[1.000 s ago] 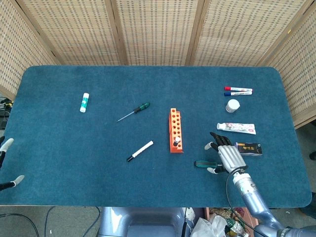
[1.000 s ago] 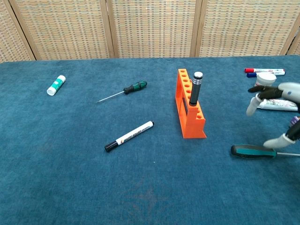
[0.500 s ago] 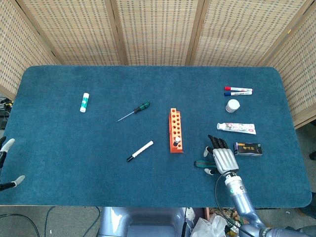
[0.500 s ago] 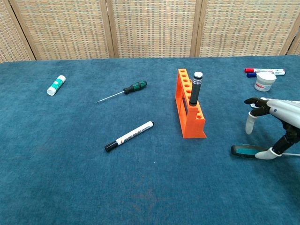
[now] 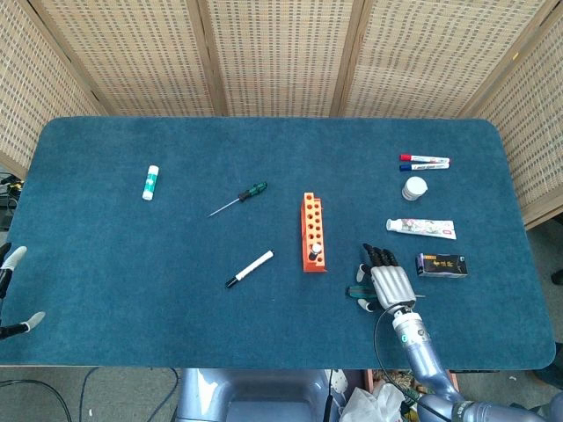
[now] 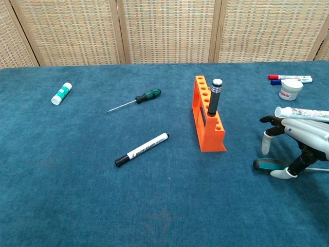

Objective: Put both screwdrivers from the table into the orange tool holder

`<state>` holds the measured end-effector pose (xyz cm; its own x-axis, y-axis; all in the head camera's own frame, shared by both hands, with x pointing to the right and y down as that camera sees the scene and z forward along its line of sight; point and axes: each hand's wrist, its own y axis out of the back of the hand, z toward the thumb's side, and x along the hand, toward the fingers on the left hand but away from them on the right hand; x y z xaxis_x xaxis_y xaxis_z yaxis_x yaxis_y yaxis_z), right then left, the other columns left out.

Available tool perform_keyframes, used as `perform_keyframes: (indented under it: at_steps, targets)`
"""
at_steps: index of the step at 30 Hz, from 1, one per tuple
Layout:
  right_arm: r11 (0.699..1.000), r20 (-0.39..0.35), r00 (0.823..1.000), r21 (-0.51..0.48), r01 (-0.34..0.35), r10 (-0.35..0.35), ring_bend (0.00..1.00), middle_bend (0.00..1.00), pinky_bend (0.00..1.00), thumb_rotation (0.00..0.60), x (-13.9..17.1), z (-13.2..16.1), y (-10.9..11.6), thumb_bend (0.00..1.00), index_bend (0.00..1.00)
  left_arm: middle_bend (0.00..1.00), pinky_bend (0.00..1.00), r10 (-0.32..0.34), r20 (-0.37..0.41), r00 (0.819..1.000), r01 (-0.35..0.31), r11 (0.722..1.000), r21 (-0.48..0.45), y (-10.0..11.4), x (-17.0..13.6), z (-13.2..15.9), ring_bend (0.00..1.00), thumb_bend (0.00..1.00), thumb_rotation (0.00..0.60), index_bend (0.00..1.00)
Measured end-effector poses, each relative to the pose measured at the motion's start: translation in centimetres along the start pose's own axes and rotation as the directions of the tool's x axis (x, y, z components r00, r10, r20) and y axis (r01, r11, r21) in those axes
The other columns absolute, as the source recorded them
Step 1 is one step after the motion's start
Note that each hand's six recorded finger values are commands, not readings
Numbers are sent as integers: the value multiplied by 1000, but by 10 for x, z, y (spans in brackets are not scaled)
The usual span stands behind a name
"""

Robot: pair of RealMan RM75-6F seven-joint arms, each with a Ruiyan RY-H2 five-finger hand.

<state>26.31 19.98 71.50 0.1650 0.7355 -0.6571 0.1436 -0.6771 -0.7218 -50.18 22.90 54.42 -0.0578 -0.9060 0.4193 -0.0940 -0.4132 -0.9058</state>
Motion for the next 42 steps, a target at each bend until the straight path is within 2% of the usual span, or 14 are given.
perform_keyframes:
  at_steps: [12,19,25,34,42]
  targets:
    - [1000,13,1000,7,-26,26,0,0,0,600,-3,-1,-4,293,484,0,0,-8,2,1000,8,1000,-4,-1,0,0,0,0,600,0]
    - [999,17,999,-3,-33,33,0,13,13,600,-4,0,-4,333,582,0,0,-11,0,1000,11,1000,-2,-2,1,0,0,0,600,0]
    - [998,-2,1000,-60,-8,8,0,61,28,600,-3,5,5,337,614,0,0,-16,-2,1000,16,1000,0,-3,2,0,0,0,600,0]
    - [977,-65,995,-204,59,-74,0,111,37,600,9,18,46,345,629,0,0,-34,-7,999,34,999,6,-7,5,0,0,0,600,0]
    - [923,-97,983,-369,110,-156,0,144,37,600,19,24,94,351,640,0,0,-47,-17,999,47,999,7,-10,9,-1,0,0,600,0]
